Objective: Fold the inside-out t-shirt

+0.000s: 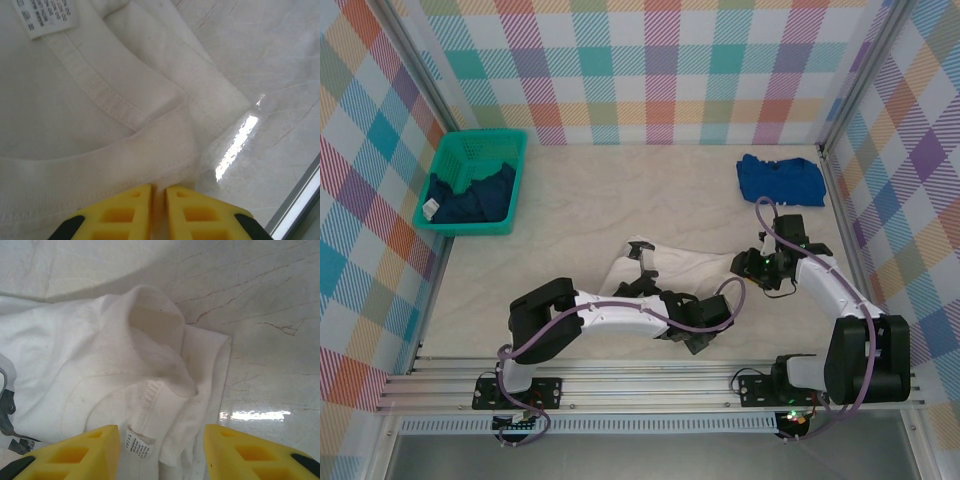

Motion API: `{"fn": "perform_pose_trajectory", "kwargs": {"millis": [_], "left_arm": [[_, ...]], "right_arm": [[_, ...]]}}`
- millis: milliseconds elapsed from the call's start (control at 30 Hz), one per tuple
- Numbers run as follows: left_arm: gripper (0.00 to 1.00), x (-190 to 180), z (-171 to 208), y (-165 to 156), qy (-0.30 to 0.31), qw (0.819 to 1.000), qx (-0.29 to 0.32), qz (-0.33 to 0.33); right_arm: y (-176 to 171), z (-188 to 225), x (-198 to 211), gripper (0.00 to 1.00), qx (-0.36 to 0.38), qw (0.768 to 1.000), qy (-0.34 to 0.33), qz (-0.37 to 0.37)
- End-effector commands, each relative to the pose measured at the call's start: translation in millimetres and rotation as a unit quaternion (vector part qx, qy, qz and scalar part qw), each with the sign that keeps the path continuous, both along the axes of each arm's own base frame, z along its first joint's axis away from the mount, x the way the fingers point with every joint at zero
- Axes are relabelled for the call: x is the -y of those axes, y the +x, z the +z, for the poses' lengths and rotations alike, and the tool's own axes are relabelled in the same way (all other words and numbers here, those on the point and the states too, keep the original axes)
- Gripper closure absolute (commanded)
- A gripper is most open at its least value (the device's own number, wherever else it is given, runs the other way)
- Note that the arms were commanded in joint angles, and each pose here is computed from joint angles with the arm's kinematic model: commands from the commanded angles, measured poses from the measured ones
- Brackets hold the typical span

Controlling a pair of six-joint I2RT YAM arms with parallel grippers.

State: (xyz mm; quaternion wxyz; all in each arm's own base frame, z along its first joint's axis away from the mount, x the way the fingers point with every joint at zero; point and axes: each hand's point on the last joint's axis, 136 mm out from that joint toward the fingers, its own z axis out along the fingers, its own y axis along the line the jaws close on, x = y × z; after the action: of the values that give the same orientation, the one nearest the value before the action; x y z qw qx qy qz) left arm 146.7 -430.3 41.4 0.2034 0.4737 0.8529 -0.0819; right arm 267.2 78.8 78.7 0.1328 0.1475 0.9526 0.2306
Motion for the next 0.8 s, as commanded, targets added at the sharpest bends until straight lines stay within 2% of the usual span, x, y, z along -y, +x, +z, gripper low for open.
{"fn": "perform_pose_trajectory", "kwargs": {"millis": [0, 167, 267, 333, 500, 767], "left_arm": [[0.8, 7.8, 7.6, 0.1, -0.008, 1.0, 0.005, -0.003], [0.57, 9.6, 4.0, -5.9, -0.011, 1.0, -0.007, -0.014], [0.54, 10.7, -3.4, -5.2, 0.002, 1.0, -0.004, -0.015], [0.56, 11.1, -6.2, -2.0, 0.009, 1.0, 0.003, -0.013], [0.72, 13.4, -5.4, 2.1, 0.008, 1.0, 0.013, -0.009], [0.85, 17.7, 15.4, -1.5, -0.017, 1.0, 0.006, -0.015]], "right_arm": [[-3.4, -2.7, -1.9, 0.52, -0.002, 1.0, 0.01, 0.009], [-4.9, -4.8, -2.6, 0.52, -0.001, 1.0, 0.014, 0.009], [-6.0, -5.6, -4.3, 0.52, -0.002, 1.0, 0.019, 0.009], [-6.7, -6.1, -4.3, 0.52, -0.003, 1.0, 0.02, 0.009], [-8.3, -6.3, -4.9, 0.52, -0.005, 1.0, 0.021, 0.01], [-8.7, -9.0, -6.6, 0.52, -0.007, 1.0, 0.027, 0.011]]}}
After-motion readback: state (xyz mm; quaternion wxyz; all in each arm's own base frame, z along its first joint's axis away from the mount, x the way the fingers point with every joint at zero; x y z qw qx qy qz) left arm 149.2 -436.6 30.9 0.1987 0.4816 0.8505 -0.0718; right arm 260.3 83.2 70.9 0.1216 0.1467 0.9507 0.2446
